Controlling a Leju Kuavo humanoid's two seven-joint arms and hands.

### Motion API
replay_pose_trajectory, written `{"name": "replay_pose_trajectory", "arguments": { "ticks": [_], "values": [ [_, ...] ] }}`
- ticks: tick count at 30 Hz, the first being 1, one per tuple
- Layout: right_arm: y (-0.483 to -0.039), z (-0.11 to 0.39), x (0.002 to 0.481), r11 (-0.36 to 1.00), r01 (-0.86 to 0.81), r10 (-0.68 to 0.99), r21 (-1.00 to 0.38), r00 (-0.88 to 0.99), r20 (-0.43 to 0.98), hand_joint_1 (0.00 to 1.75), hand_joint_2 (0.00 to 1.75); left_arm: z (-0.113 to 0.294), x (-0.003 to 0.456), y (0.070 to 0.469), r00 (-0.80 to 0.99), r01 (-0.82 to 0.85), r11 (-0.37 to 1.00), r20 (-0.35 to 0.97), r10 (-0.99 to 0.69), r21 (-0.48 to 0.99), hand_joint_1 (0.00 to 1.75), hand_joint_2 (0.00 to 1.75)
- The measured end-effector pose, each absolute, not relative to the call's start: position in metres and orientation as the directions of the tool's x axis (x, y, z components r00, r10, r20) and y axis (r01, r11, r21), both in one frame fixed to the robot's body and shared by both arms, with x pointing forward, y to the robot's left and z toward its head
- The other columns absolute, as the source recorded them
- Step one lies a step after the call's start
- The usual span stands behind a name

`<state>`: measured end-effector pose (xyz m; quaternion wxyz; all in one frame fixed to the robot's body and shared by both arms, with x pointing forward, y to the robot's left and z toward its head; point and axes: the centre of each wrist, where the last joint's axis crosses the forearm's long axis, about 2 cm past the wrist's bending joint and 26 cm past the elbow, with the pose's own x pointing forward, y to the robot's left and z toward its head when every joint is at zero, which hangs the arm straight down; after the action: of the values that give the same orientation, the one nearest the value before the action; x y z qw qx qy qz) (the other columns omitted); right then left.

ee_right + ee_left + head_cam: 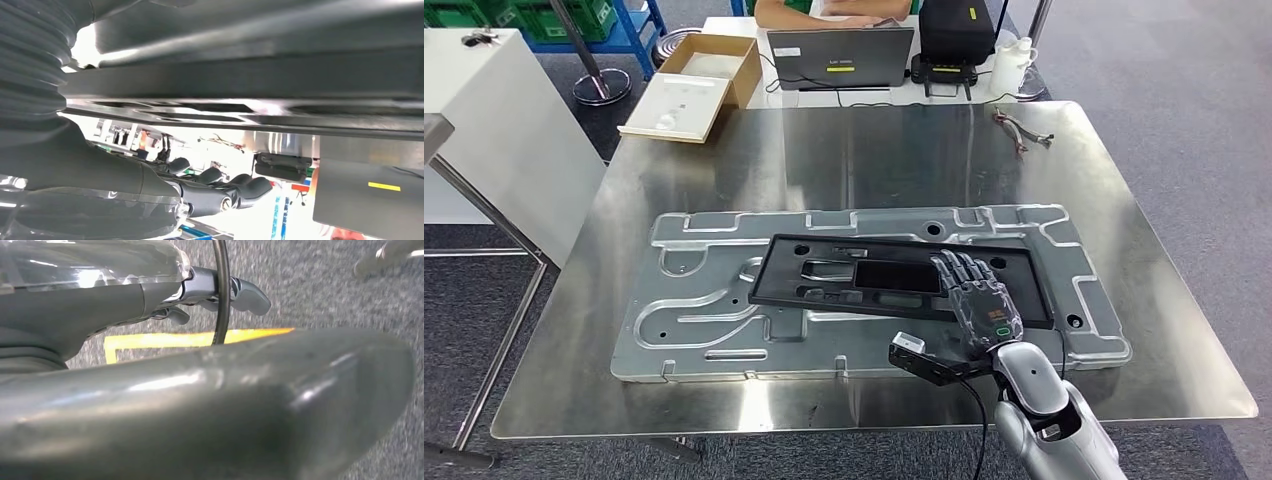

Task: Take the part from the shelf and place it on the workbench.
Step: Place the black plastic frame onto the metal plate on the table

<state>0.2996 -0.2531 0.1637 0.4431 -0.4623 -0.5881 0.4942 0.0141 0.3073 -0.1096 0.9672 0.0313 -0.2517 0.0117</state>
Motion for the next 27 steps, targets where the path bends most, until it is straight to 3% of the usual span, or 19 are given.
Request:
{"name": "replay_pose_trajectory", "arguments": {
  "ticks": [2,19,27],
  "values": [
    [-0.253,0.163,0.297,0.084,0.106,0.982,-0.991,-0.18,0.064,0.0,0.0,-0.11,0.014,0.306,0.873,-0.04,0.998,0.488,0.009,0.053,0.0,0.0],
    [-0.245,0.151,0.266,0.13,0.092,0.975,-0.987,-0.193,0.11,0.0,0.0,-0.109,0.017,0.305,0.869,-0.052,0.997,0.495,0.019,0.053,0.0,0.0],
    [-0.246,0.158,0.249,0.228,0.142,0.96,-0.963,-0.198,0.198,0.0,0.0,-0.109,0.016,0.3,0.869,-0.064,0.997,0.493,0.036,0.04,0.0,0.0]
  ]
}}
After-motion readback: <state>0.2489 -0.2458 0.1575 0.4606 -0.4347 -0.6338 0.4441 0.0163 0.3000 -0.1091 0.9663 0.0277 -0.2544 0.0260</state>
